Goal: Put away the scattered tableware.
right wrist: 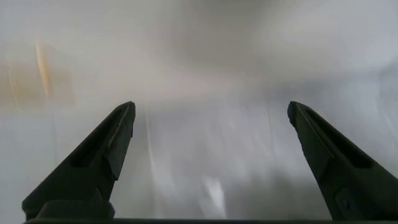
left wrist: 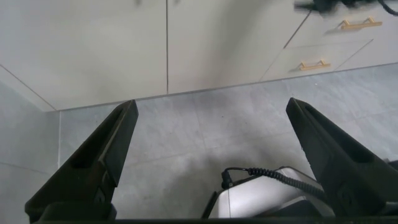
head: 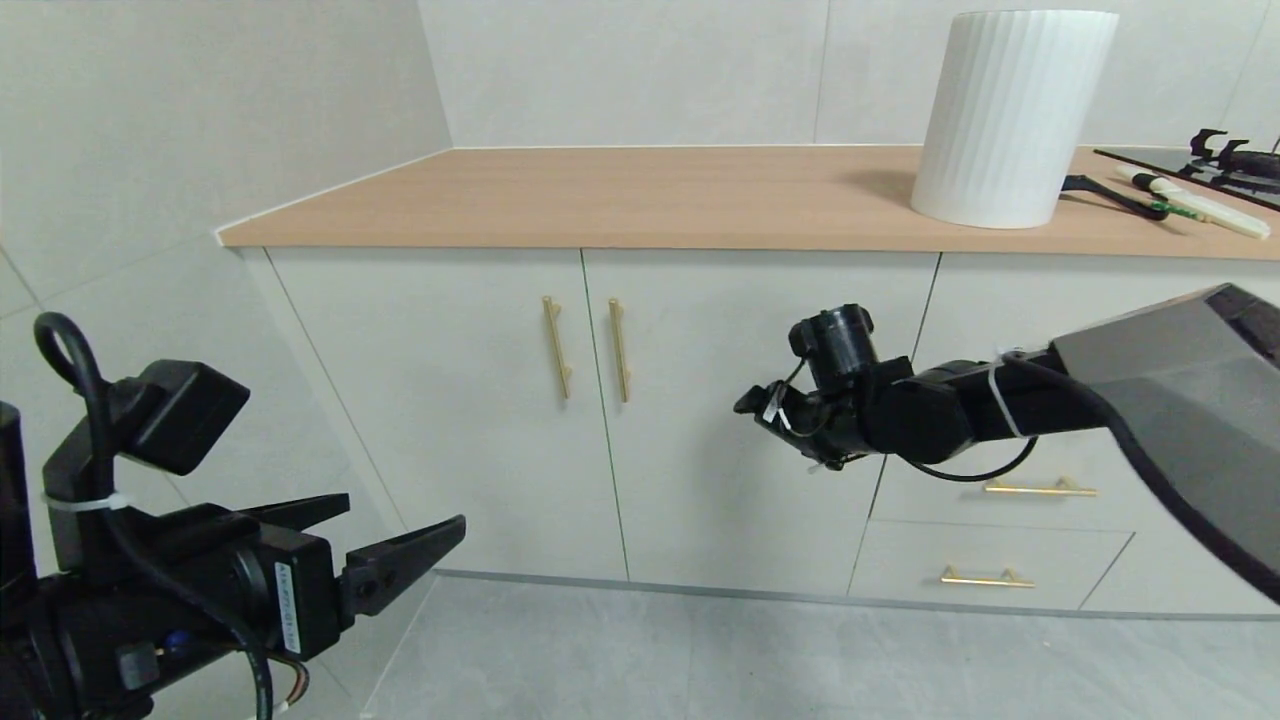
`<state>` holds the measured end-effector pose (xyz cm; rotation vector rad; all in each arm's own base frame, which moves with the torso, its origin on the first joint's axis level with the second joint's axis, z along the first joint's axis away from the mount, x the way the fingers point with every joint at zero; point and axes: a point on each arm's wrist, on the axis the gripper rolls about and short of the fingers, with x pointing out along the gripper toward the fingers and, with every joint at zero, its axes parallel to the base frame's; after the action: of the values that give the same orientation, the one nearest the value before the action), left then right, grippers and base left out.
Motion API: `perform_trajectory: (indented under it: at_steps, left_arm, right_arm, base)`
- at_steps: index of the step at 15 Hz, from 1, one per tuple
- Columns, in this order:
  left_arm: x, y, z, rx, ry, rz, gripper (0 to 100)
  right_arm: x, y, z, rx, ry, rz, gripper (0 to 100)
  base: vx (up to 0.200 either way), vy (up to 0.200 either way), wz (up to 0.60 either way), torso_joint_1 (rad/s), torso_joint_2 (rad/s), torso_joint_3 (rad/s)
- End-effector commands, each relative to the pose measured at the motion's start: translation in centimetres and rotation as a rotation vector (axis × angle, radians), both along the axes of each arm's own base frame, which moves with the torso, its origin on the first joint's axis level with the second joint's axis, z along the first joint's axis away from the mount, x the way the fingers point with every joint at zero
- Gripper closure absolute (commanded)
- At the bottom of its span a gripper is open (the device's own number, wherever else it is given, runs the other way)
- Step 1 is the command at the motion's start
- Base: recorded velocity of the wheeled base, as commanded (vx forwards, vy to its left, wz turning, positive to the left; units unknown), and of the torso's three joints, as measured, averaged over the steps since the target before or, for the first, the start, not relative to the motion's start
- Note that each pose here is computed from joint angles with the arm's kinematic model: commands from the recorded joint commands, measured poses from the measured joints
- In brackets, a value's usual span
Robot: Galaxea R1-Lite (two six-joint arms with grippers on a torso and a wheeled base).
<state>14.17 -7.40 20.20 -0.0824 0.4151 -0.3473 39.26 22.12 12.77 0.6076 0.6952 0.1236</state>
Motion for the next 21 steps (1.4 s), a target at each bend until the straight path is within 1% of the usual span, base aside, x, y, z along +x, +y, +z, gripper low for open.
perform_trajectory:
  at_steps: [1,3,4,6,7,8,9,10,11,12,14,15,16,17,18,19,20,21]
  left_arm:
    - [-0.1,0.0,0.1,-0.002,-0.004,0.0,0]
    - [-0.2,0.1,0.2,-0.005,-0.013,0.0,0]
    - [-0.5,0.3,0.6,-0.016,-0.031,-0.002,0]
    - [-1.0,0.5,1.2,-0.031,-0.06,0.0,0]
    - [-1.3,0.8,1.7,-0.043,-0.085,0.007,0]
    - [-1.5,1.1,2.3,-0.057,-0.112,0.02,0]
    - [-1.7,1.5,3.2,-0.072,-0.151,0.04,0]
    - [-2.2,2.0,4.0,-0.079,-0.192,0.055,0]
    - [-2.4,2.2,4.1,-0.08,-0.201,0.058,0]
    - [-4.2,3.1,4.9,-0.086,-0.271,0.066,0]
    - [-6.6,4.5,5.0,-0.102,-0.333,0.091,0]
    - [-6.8,4.5,5.0,-0.102,-0.334,0.091,0]
    - [-9.7,5.9,4.4,-0.106,-0.357,0.121,0]
    - [-11.5,6.7,3.8,-0.107,-0.366,0.132,0]
    - [-12.7,7.1,3.3,-0.109,-0.374,0.141,0]
    - [-14.9,7.9,2.1,-0.102,-0.387,0.174,0]
    - [-16.1,8.2,1.3,-0.097,-0.4,0.189,0]
    - [-17.3,8.5,0.0,-0.095,-0.411,0.218,0]
  right_arm:
    - [-5.5,-2.2,3.6,0.01,-0.077,0.236,0]
    - [-6.8,-2.9,4.5,0.003,-0.162,0.253,0]
    - [-8.1,-3.7,5.4,-0.01,-0.203,0.264,0]
    - [-11.9,-6.0,8.3,-0.041,-0.299,0.276,0]
    - [-14.4,-7.6,10.1,-0.059,-0.366,0.258,0]
    - [-16.4,-8.9,11.3,-0.087,-0.422,0.231,0]
    - [-18.7,-10.5,12.5,-0.123,-0.488,0.2,0]
    - [-20.6,-12.0,13.2,-0.16,-0.542,0.159,0]
    - [-20.9,-12.3,13.3,-0.17,-0.553,0.149,0]
    - [-24.4,-15.2,13.8,-0.255,-0.64,0.087,0]
    - [-28.8,-18.2,12.8,-0.3,-0.705,0.028,0]
    - [-29.0,-18.2,12.8,-0.303,-0.708,0.027,0]
    - [-32.7,-20.2,11.5,-0.343,-0.77,-0.038,0]
    - [-35.0,-21.2,10.6,-0.379,-0.792,-0.075,0]
    - [-36.7,-21.8,9.8,-0.391,-0.811,-0.096,0]
    - [-40.1,-22.7,8.3,-0.409,-0.841,-0.109,0]
    - [-42.0,-23.2,7.3,-0.435,-0.851,-0.109,0]
    - [-44.1,-23.7,6.3,-0.478,-0.859,-0.128,0]
  base:
    - [0.0,0.0,0.0,0.0,0.0,0.0]
    - [0.0,0.0,0.0,0.0,0.0,0.0]
    - [0.0,0.0,0.0,0.0,0.0,0.0]
    - [0.0,0.0,0.0,0.0,0.0,0.0]
    - [0.0,0.0,0.0,0.0,0.0,0.0]
    - [0.0,0.0,0.0,0.0,0.0,0.0]
    - [0.0,0.0,0.0,0.0,0.0,0.0]
    - [0.0,0.0,0.0,0.0,0.0,0.0]
    - [0.0,0.0,0.0,0.0,0.0,0.0]
    - [0.0,0.0,0.0,0.0,0.0,0.0]
    - [0.0,0.0,0.0,0.0,0.0,0.0]
    - [0.0,0.0,0.0,0.0,0.0,0.0]
    - [0.0,0.0,0.0,0.0,0.0,0.0]
    - [0.0,0.0,0.0,0.0,0.0,0.0]
    - [0.0,0.0,0.0,0.0,0.0,0.0]
    - [0.0,0.0,0.0,0.0,0.0,0.0]
    - [0.0,0.0,0.0,0.0,0.0,0.0]
    - [0.0,0.0,0.0,0.0,0.0,0.0]
